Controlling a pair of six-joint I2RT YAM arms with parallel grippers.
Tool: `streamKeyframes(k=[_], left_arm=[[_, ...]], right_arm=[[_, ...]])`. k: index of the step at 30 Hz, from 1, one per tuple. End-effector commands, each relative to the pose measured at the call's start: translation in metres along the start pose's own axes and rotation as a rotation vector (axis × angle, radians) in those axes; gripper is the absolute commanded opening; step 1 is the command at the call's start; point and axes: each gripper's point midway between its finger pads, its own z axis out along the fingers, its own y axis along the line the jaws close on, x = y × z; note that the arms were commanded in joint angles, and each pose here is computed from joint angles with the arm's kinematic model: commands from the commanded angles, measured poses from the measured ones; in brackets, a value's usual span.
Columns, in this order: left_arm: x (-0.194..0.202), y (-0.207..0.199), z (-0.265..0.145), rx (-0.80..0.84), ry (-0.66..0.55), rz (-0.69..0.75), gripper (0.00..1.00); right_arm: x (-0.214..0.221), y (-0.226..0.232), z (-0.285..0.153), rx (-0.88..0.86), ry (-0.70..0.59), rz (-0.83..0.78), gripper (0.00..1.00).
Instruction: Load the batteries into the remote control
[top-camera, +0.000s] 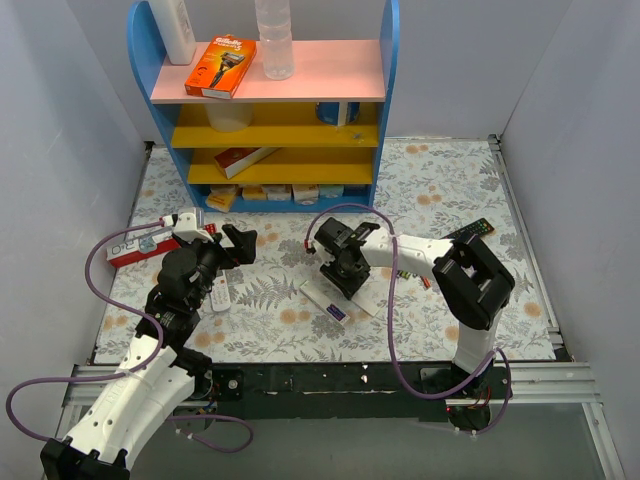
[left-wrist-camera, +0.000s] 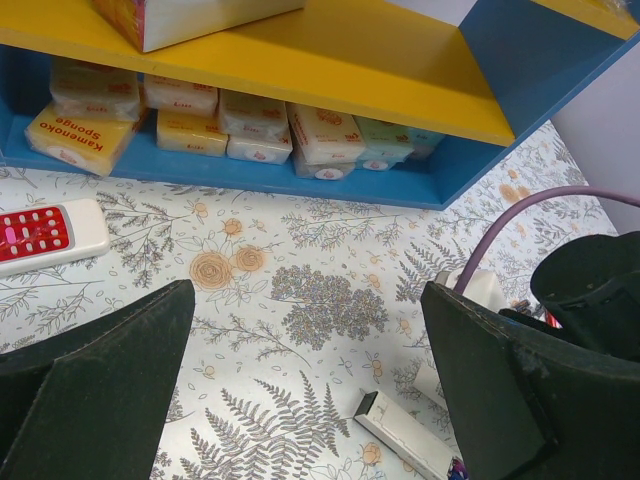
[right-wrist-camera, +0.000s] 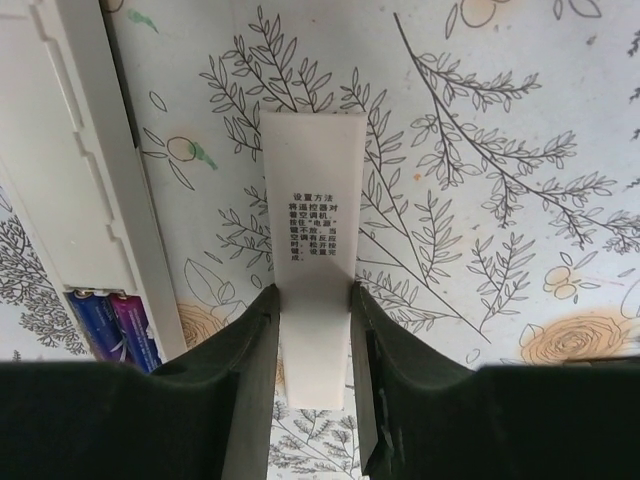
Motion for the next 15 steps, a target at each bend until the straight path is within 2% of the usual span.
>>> streamKeyframes(k=[1, 8, 15], left_arm=[[-0.002, 0.000, -0.001, 0.007, -0.006, 0.008, 0.98], [-0.002, -0.001, -0.001, 0.008, -0.008, 0.008, 0.98], [-0.003, -0.001, -0.002, 0.012, -0.009, 0.006, 0.98]], right_arm=[[-0.015, -0.007, -0.029, 0.026, -0.041, 0.026, 0.21], [-0.029, 0.015, -0.056, -0.026, -0.095, 0.132, 0.18], [-0.039, 0.040, -0.058, -0.058, -0.106, 0.156, 0.18]])
